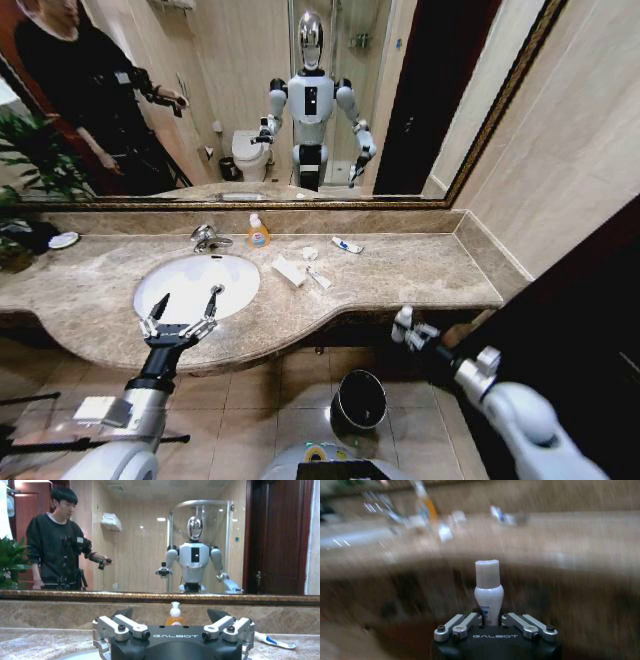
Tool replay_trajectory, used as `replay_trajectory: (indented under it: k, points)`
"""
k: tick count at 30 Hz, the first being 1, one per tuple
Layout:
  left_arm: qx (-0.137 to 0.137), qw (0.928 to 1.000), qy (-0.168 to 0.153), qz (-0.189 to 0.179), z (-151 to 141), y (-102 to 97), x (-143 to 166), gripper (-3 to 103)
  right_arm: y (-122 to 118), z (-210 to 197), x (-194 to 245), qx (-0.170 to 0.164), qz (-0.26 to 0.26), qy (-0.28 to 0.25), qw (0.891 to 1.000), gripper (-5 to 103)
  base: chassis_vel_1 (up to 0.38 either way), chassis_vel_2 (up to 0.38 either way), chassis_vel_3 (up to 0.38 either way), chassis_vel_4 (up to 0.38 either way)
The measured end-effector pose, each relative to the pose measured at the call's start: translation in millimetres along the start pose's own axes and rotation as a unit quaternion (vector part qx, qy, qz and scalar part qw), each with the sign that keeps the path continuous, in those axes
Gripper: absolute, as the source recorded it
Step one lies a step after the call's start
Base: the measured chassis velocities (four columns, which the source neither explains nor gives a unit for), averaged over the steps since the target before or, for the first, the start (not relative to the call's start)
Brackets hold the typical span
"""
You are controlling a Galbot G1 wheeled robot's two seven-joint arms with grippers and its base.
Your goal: Pick up the trash from the sink and place it in the trash bin.
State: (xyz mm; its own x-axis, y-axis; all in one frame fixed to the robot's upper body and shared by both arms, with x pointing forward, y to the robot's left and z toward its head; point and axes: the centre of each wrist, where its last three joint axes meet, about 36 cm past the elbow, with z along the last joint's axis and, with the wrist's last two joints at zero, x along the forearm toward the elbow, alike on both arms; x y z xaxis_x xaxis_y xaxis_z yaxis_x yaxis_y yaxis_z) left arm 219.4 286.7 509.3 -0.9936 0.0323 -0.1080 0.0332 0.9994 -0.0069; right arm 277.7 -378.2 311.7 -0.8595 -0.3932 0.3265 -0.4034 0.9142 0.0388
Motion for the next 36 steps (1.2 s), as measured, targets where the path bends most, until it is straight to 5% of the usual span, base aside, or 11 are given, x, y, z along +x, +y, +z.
replay_trajectory:
  k: [2,5,15,30,33,36]
  points:
    - [0.0,1.0,0.0,0.0,0.0,0.0,0.0,100,14.0,67.2,-22.0,-0.003,0.053,0.021,0.998,15,0.0,0.0,0.0,0.0]
    - [0.0,1.0,0.0,0.0,0.0,0.0,0.0,100,34.1,114.1,-43.3,-0.024,0.084,0.042,0.995,15,0.0,0.0,0.0,0.0]
    - [0.0,1.0,0.0,0.0,0.0,0.0,0.0,100,72.6,190.5,-69.8,-0.044,0.101,0.082,0.99,15,0.0,0.0,0.0,0.0]
    - [0.0,1.0,0.0,0.0,0.0,0.0,0.0,100,82.7,191.4,-74.4,-0.035,0.095,0.084,0.991,70,0.0,0.0,0.0,0.0]
    - [0.0,1.0,0.0,0.0,0.0,0.0,0.0,100,71.0,176.3,-65.8,-0.034,0.102,0.066,0.992,80,0.0,0.0,0.0,0.0]
    - [0.0,1.0,0.0,0.0,0.0,0.0,0.0,100,25.6,128.4,-25.7,-0.042,0.082,-0.004,0.996,95,0.0,0.0,0.0,0.0]
